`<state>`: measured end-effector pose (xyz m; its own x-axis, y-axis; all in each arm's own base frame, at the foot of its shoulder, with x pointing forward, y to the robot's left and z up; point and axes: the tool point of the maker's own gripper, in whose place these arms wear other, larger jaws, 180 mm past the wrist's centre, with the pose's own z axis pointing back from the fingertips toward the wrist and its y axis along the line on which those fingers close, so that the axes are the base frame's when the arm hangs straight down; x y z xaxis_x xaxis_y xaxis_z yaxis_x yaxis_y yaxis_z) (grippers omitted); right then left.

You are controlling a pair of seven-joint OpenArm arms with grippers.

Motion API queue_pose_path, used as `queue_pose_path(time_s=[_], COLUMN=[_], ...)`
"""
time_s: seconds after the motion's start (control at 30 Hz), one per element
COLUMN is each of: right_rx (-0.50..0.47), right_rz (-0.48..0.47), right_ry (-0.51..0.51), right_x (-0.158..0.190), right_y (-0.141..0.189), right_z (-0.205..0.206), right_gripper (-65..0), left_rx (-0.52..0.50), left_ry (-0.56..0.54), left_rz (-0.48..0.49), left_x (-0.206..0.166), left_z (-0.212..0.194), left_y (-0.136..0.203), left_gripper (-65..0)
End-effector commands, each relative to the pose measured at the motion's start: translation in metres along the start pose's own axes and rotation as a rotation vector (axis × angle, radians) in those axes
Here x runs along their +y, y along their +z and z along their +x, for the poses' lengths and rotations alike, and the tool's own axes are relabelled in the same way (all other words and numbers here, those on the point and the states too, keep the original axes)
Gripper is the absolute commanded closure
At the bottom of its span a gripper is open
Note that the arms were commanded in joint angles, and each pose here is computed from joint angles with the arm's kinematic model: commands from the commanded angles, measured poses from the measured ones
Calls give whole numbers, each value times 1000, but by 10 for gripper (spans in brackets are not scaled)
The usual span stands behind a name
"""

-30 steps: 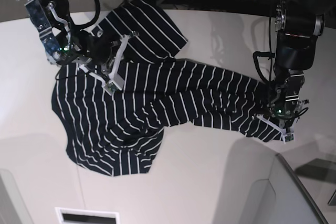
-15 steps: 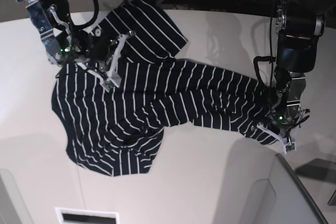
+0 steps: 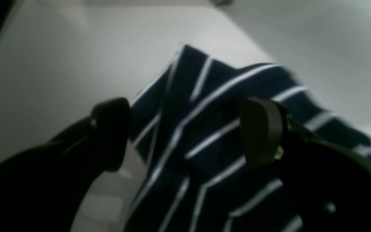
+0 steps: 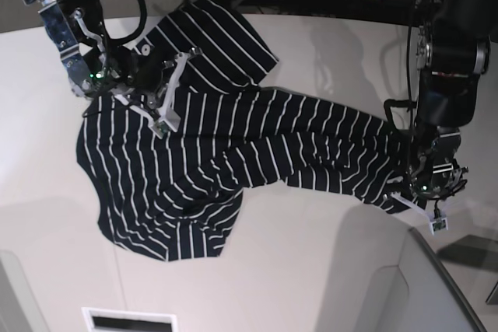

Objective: Layout the t-shirt on the table in an organized manner, then fold the t-shirt properly
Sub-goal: 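Hold the shirt with both grippers, adjusting the spread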

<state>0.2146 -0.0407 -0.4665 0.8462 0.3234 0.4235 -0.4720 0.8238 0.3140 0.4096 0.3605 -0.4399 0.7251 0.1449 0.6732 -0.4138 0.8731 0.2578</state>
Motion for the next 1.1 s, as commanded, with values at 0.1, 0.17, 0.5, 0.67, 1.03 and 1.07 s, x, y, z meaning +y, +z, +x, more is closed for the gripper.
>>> queue_pose_path(time_s=[0.1, 0.17, 0.5, 0.67, 1.03, 1.07], right_rx=[-41, -44, -79, -78, -78, -78], right_rz=[12, 12, 18, 19, 20, 20], right_ry=[13, 13, 10, 8, 9, 9], right_x=[2, 2, 5, 5, 5, 5], right_y=[5, 5, 4, 4, 4, 4], right_z=[14, 14, 18, 17, 17, 17], right_gripper=[-2, -2, -2, -2, -2, -2], left_rx=[-54, -44, 0, 1, 36, 38], left_ry=[-17, -19, -37, -36, -28, -26], left_rz=[-57, -55, -72, -70, -70, -70], left_x=[-9, -10, -22, -20, -19, -19], left_z=[19, 12, -18, -18, -23, -23], left_y=[-4, -6, -7, -7, -6, -7], left_gripper=[-510, -510, -229, 0, 0, 0])
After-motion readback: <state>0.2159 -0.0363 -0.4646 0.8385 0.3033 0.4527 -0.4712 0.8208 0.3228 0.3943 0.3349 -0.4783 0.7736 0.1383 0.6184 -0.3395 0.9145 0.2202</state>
